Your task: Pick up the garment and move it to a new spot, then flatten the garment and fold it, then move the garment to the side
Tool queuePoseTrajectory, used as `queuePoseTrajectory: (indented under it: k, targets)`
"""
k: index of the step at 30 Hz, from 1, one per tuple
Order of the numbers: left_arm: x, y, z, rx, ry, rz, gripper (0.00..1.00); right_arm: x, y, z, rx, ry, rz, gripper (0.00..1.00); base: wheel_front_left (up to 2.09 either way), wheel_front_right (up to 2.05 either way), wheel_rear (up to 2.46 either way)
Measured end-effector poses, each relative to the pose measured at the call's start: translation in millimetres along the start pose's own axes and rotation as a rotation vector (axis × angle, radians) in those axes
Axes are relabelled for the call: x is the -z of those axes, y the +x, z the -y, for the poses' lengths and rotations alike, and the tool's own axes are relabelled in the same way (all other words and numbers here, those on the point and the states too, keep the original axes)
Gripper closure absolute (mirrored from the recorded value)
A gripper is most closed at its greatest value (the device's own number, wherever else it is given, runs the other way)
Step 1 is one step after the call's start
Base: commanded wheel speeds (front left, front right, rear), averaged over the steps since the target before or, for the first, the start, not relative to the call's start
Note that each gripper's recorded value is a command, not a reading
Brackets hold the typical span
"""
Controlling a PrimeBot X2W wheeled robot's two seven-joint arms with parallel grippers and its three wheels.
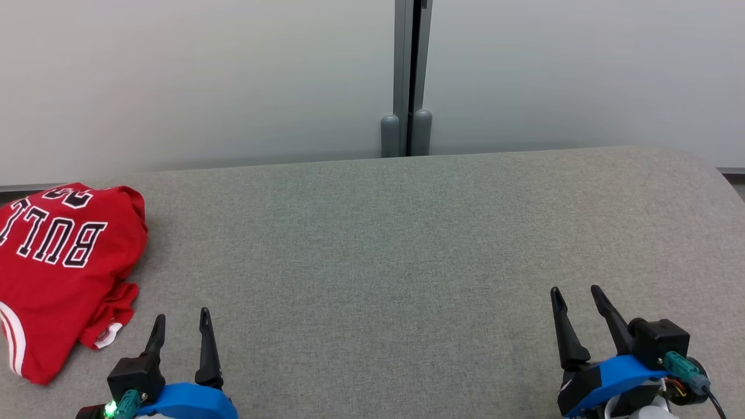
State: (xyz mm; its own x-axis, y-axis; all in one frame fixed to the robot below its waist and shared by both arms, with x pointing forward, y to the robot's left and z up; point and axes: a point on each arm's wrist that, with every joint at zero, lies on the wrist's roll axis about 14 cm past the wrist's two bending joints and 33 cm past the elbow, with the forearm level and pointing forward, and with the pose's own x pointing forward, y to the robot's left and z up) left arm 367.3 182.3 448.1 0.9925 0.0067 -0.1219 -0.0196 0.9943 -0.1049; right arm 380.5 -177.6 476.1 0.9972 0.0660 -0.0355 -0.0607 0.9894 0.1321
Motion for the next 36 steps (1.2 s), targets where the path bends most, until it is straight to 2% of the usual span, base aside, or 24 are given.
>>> queuePoseTrajectory:
  k: [6, 11, 18, 27, 36]
  targets:
    - [1, -2, -4, -0.010, 0.038, 0.002, 0.00, 3, 2, -6, -0.022, -0.039, -0.005, 0.00, 0.00, 0.00, 0.00]
    - [-1, -10, -23, -0.071, 0.056, 0.013, 0.00, 6, 9, -30, -0.097, -0.074, -0.011, 0.00, 0.00, 0.00, 0.00]
    - [-3, -35, -62, -0.195, 0.051, 0.027, 0.00, 11, 25, -77, -0.237, -0.089, -0.022, 0.00, 0.00, 0.00, 0.00]
    - [4, -83, -124, -0.427, 0.016, 0.016, 0.00, 27, 43, -153, -0.449, -0.087, -0.054, 0.00, 0.00, 0.00, 0.00]
    - [13, -124, -160, -0.594, 0.001, -0.015, 0.00, 48, 49, -208, -0.605, -0.071, -0.102, 0.00, 0.00, 0.00, 0.00]
